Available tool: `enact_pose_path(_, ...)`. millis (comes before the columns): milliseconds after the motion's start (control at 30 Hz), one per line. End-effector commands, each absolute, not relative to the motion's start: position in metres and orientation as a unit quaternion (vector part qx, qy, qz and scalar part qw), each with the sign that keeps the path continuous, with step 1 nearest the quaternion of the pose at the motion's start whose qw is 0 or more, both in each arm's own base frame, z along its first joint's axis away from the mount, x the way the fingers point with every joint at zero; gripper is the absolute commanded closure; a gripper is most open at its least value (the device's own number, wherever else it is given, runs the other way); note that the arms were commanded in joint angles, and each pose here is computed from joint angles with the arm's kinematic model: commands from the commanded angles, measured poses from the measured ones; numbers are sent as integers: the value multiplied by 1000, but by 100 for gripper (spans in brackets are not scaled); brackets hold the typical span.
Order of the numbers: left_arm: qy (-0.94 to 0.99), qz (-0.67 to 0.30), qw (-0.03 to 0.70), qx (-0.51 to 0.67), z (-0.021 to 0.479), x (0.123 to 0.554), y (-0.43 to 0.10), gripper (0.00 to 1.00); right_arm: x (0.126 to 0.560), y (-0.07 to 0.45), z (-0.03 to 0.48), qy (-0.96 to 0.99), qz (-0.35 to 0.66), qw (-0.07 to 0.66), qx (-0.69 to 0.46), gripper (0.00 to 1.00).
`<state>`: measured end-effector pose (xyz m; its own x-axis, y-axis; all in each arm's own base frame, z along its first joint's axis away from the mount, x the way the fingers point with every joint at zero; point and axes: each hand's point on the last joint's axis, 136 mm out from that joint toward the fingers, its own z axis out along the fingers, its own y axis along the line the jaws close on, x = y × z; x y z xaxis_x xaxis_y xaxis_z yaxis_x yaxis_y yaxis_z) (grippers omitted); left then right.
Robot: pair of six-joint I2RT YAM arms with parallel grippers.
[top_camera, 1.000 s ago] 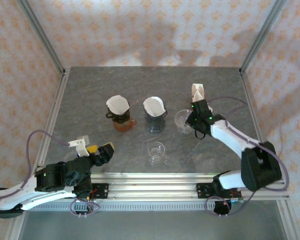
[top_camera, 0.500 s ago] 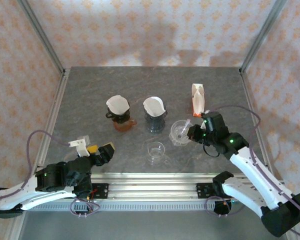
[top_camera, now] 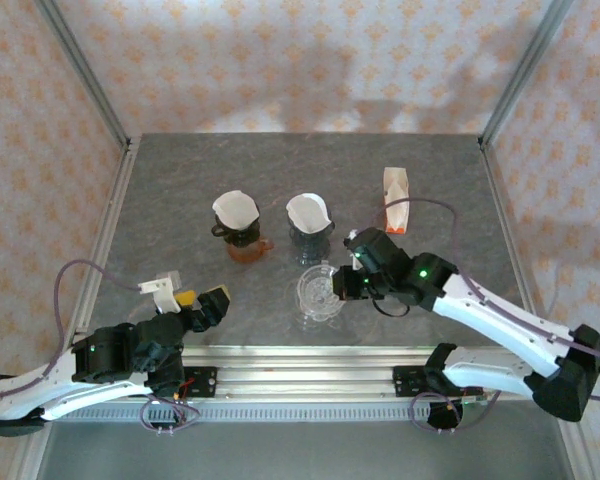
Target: Place the coffee filter in the dripper
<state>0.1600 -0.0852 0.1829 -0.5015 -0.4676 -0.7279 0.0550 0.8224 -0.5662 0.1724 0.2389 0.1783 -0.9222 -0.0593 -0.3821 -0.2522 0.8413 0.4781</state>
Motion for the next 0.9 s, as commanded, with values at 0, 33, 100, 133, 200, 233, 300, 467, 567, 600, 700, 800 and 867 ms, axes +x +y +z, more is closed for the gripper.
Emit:
enact_pose_path(0,820,-261,491,-136,180,162,-80,0,184,248,193,937,264,210,-89,100)
enact_pose_path(33,820,-262,491,-137,180,162,-79,0,185,250,192,938,263,208,-90,100)
enact_pose_path(100,819,-263,491,-137,179,162,-79,0,185,255,190,938,263,206,-93,100)
enact_pose_path(133,819,-263,491,-138,178,161,-79,0,186,256,188,939,261,205,-93,100)
enact_pose_path(200,818,-264,491,-140,177,161,-78,0,187,258,184,941,256,204,-92,100)
enact_pose_path(233,818,-265,490,-140,176,161,-78,0,189,258,182,941,253,204,-91,100)
enact_pose_path(300,818,-265,491,-140,177,161,-77,0,190,260,181,941,254,204,-90,100)
enact_pose_path(467,819,-263,491,-140,177,161,-76,0,192,259,181,941,254,207,-83,100)
enact_pose_path(567,819,-262,491,-140,176,161,-76,0,191,260,179,942,256,203,-80,99)
enact_pose_path(600,819,-262,491,-140,176,161,-76,0,190,261,179,941,258,202,-80,99)
enact_pose_path(700,819,-262,491,-140,176,161,-77,0,189,261,176,942,260,197,-78,99)
enact_pose_path(800,819,-261,492,-140,176,161,-76,0,188,262,174,942,263,193,-75,97)
enact_pose_path(867,819,-260,492,-140,175,161,-76,0,188,262,165,947,252,184,-73,95)
